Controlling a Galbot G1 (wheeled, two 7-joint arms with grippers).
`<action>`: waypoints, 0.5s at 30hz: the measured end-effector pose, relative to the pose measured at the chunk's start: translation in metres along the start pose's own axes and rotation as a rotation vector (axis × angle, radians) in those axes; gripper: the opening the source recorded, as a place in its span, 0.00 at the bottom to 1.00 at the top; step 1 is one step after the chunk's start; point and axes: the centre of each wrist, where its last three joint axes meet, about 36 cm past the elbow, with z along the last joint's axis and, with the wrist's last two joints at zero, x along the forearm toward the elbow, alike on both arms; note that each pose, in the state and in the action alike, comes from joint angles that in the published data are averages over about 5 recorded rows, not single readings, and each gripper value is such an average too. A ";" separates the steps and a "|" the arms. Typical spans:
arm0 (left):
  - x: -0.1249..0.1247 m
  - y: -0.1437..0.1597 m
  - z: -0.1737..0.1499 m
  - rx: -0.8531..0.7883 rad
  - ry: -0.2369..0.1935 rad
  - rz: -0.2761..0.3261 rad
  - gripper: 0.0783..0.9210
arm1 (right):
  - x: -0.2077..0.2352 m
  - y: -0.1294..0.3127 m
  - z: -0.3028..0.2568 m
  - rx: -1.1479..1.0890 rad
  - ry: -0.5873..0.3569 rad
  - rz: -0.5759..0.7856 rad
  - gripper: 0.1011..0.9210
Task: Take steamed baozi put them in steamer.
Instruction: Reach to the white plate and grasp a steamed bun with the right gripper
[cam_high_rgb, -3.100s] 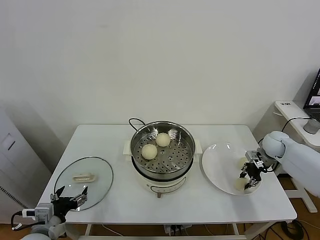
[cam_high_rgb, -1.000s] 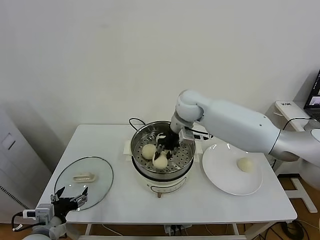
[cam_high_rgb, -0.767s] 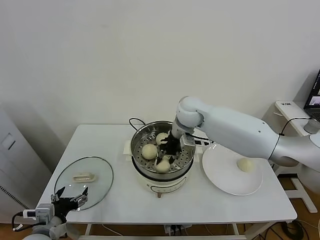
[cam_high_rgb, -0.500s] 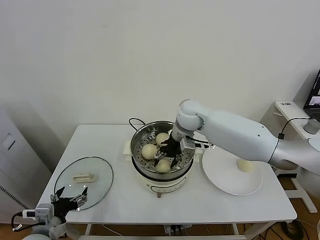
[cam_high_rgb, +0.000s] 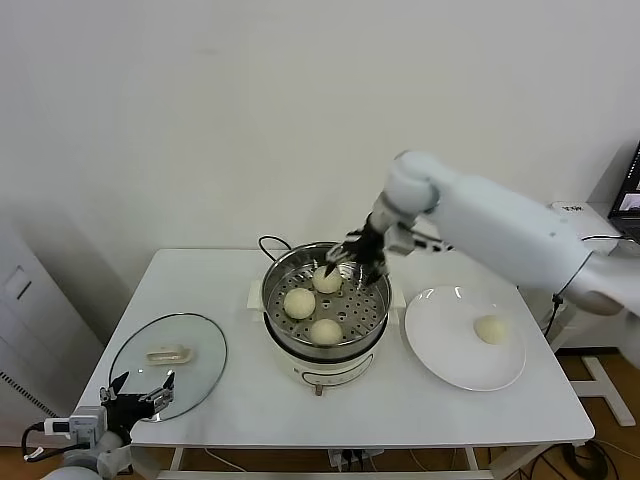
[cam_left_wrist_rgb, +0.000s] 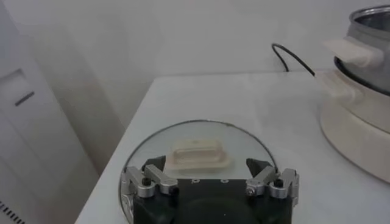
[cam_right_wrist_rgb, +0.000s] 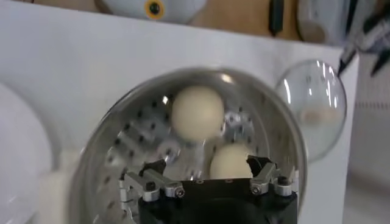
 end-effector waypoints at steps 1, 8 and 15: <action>0.000 0.000 0.000 0.000 0.000 0.000 0.88 | 0.008 0.008 0.006 -0.030 0.015 -0.008 0.88; 0.001 0.000 0.000 0.001 -0.001 0.000 0.88 | 0.038 0.078 0.036 -0.373 0.101 -0.082 0.88; 0.002 0.000 -0.001 0.004 -0.003 -0.002 0.88 | 0.043 0.146 0.052 -0.718 0.154 -0.141 0.88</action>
